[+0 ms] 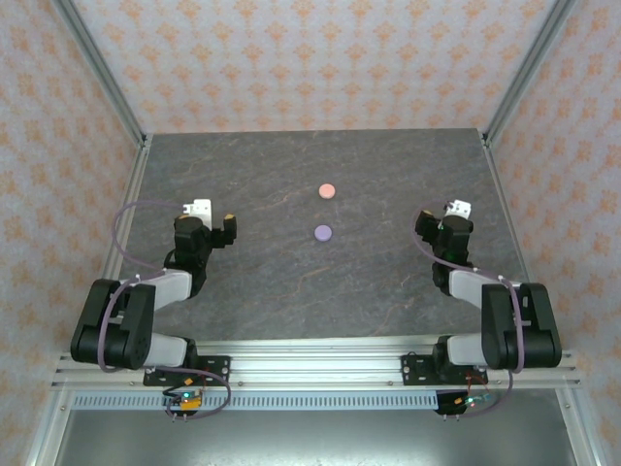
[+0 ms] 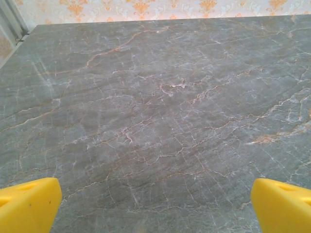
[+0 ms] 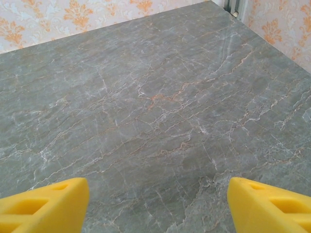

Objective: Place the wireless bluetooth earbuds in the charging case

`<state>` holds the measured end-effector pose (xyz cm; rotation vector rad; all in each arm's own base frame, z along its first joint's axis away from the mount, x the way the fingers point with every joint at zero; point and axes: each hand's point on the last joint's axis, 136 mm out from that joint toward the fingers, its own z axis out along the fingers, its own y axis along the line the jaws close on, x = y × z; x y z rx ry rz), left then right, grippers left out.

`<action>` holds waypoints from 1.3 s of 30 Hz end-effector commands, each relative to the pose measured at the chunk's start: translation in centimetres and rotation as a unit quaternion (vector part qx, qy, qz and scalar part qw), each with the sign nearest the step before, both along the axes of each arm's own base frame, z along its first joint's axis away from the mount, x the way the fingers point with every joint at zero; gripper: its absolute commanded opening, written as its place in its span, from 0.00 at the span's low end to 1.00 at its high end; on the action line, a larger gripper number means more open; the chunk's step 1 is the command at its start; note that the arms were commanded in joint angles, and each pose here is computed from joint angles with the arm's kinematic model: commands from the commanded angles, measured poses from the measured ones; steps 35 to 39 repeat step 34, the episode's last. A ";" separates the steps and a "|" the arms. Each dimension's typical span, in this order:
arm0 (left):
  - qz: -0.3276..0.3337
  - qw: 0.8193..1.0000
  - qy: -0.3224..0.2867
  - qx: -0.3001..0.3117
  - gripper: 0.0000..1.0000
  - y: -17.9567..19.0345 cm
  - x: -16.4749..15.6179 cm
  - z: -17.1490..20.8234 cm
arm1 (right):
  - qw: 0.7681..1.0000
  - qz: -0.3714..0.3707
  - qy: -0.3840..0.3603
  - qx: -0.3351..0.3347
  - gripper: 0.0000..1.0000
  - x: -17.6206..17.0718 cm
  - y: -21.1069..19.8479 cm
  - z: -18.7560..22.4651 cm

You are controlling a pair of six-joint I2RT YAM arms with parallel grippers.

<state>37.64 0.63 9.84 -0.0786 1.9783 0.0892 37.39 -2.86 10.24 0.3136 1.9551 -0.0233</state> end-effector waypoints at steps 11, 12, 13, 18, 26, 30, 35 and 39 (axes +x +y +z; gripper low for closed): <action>0.051 0.999 -0.002 0.009 1.00 1.9 1.6 -0.5 | 1.000 0.026 0.004 -0.006 0.99 2.1 0.5 -1.5; 0.051 0.999 -0.002 0.009 1.00 1.9 1.6 -0.5 | 1.000 0.026 0.002 -0.006 0.99 2.0 0.5 -1.5; 0.050 0.999 -0.002 0.009 1.00 1.9 1.7 -0.4 | 1.000 0.026 0.001 -0.006 0.99 2.1 0.5 -1.5; 0.050 0.999 -0.002 0.009 1.00 1.9 1.6 -0.5 | 1.000 0.025 0.003 -0.007 0.99 2.1 0.5 -1.5; 0.050 0.999 -0.002 0.009 1.00 1.9 1.7 -0.5 | 1.000 0.026 0.003 -0.007 0.99 2.1 0.5 -1.5; 0.050 0.999 -0.002 0.009 1.00 1.9 1.7 -0.5 | 1.000 0.026 0.003 -0.007 0.99 2.1 0.5 -1.5; 0.050 0.999 -0.001 0.009 1.00 1.9 1.6 -0.5 | 1.000 0.027 0.000 -0.006 0.99 2.0 0.6 -1.5; 0.050 0.999 -0.001 0.009 1.00 1.9 1.6 -0.5 | 1.000 0.027 0.000 -0.006 0.99 2.0 0.6 -1.5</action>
